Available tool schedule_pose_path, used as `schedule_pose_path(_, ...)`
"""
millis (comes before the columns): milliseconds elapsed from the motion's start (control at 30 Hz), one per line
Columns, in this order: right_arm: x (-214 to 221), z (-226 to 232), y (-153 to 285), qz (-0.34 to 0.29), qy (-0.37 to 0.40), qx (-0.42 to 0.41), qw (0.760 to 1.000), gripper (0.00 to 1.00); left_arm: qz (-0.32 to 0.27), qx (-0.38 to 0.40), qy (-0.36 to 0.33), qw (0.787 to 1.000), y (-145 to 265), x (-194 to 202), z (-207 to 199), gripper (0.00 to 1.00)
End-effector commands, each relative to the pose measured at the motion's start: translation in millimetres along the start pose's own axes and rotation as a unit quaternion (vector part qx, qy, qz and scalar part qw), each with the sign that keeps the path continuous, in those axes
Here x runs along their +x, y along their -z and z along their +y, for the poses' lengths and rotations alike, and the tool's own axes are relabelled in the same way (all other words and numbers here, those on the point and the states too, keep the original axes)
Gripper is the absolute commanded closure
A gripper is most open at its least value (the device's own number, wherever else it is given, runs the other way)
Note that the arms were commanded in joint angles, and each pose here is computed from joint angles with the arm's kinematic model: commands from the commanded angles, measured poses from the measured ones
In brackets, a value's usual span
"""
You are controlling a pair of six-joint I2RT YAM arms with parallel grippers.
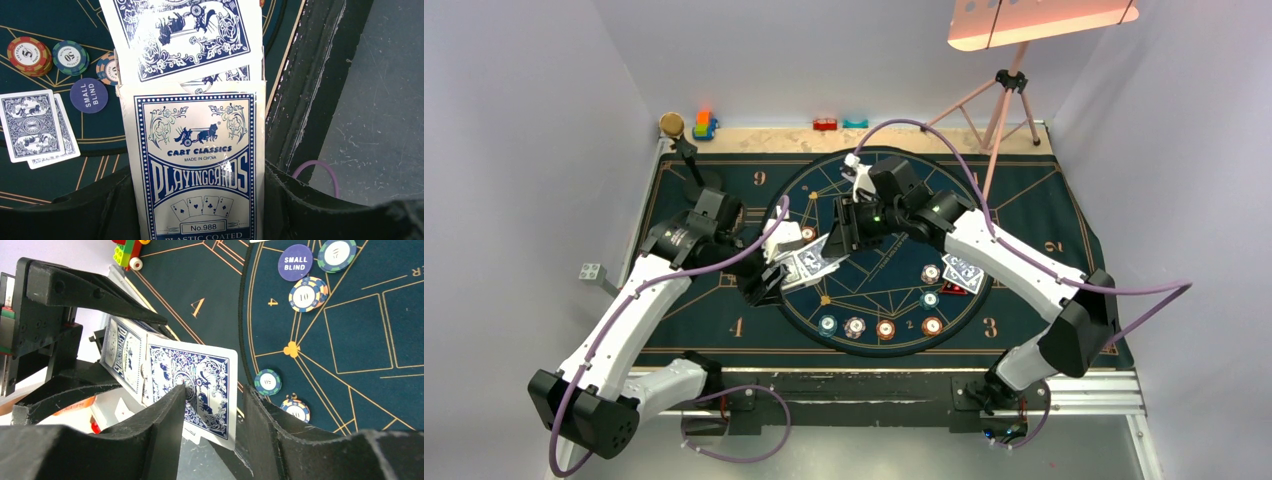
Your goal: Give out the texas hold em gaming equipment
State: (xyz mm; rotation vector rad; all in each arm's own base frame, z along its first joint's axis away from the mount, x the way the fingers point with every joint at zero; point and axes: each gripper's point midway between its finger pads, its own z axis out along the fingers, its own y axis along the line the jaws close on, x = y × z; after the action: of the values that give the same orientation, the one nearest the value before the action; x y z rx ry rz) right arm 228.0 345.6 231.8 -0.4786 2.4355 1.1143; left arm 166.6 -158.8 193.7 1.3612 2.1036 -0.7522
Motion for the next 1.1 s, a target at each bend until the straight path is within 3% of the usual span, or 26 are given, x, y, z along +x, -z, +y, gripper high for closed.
schedule_pose_path(0,-16.8,3.8,17.5,-0.034,0.026,0.022,0.999,0.53,-0.032,-0.007,-0.024,0.999,8.8,-18.9,1.0,0.91)
schedule_pose_path(733,-47.3,22.1,58.5,-0.106,0.052,0.038,0.992,0.78,-0.026,-0.008,-0.023,0.999,5.4,-13.9,2.4,0.91)
schedule_pose_path(1067,-57.5,37.4,75.3,-0.130,0.053,0.023,0.990,0.95,-0.025,-0.004,-0.020,0.999,5.4,-14.3,1.6,0.91)
